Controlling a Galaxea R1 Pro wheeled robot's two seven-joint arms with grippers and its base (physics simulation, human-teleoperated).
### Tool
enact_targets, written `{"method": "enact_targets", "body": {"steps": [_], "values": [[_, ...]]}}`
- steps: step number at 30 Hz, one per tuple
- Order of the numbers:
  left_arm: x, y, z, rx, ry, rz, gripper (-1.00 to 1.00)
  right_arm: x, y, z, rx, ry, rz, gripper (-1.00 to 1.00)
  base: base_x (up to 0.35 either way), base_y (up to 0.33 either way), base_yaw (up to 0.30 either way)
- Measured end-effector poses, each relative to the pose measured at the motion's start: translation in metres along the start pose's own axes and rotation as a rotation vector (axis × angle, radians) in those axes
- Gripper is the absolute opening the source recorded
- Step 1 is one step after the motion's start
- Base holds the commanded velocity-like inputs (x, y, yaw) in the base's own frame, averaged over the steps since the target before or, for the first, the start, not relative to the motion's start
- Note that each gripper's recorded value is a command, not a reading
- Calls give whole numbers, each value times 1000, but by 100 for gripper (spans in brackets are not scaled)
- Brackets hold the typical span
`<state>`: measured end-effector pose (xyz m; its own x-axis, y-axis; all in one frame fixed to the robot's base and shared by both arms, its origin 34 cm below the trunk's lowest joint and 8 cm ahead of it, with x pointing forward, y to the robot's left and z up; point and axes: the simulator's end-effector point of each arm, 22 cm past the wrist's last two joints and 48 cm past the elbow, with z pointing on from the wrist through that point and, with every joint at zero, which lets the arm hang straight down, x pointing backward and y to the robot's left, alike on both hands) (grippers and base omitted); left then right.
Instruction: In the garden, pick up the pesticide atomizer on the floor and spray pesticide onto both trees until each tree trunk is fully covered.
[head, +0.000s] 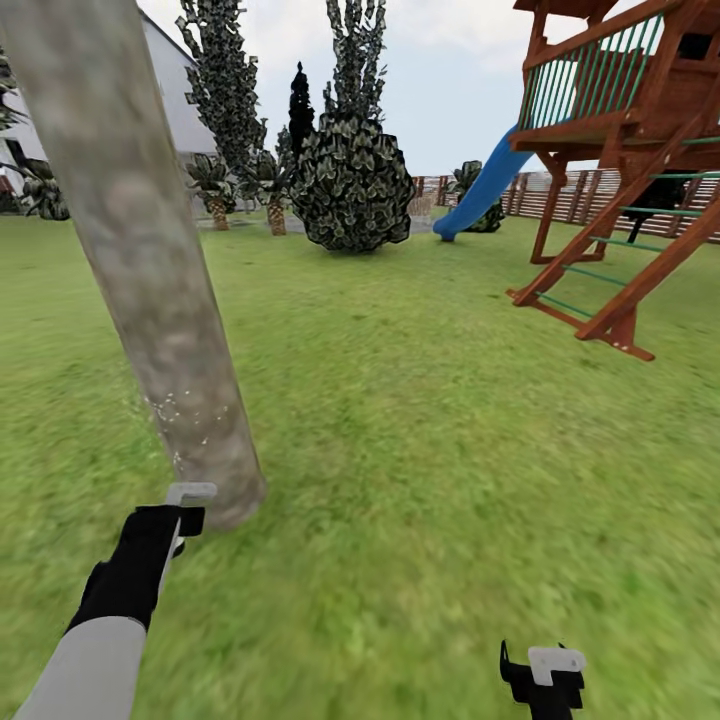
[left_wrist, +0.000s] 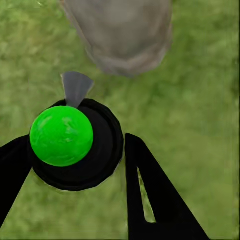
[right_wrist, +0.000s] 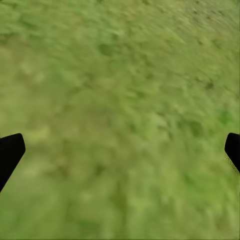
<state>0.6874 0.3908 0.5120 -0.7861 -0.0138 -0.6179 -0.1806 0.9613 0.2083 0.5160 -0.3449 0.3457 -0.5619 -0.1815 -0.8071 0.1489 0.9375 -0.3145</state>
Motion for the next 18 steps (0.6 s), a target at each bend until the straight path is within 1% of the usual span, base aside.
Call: {"method": "enact_targets", "body": {"steps": [1, 2, 4, 6, 7, 8, 9, 10, 13, 15, 18], "values": [[-4, 0, -2, -4, -8, 4, -100, 0, 0, 0, 0, 0, 0, 100, 209, -198, 1], [-7, 6, -3, -14, -16, 2, -100, 0, 0, 0, 0, 0, 0, 100, 155, -197, 1], [-4, 25, -2, -42, -13, -10, -100, 0, 0, 0, -1, 0, -1, 100, 80, -197, 0], [4, 63, 1, -96, 3, -27, -100, 0, 0, 0, -1, 0, -1, 100, 15, -197, 0], [20, 81, 4, -119, 27, -26, -100, 0, 1, 0, -2, 0, -1, 100, 3, -198, 5], [27, 83, 5, -118, 30, -28, -100, 0, 1, 0, -2, 0, -1, 100, 1, -202, 116], [28, 78, 8, -107, 14, -23, -100, 0, 1, 0, -2, 0, -1, 100, 1, -205, 194], [33, 73, 11, -100, 14, -16, -100, 0, 1, 0, -2, 0, -1, 100, 16, -208, 243], [46, 50, 17, -62, 34, -18, -100, 0, 0, 0, -1, 0, -1, 100, 53, -155, 269], [45, 52, 17, -66, 32, -20, -100, 0, 0, 0, -1, 0, -1, 100, 15, -39, 275], [39, 64, 15, -83, 17, -24, -100, 0, 0, 0, -1, 0, -1, 100, 2, -25, 259]]}}
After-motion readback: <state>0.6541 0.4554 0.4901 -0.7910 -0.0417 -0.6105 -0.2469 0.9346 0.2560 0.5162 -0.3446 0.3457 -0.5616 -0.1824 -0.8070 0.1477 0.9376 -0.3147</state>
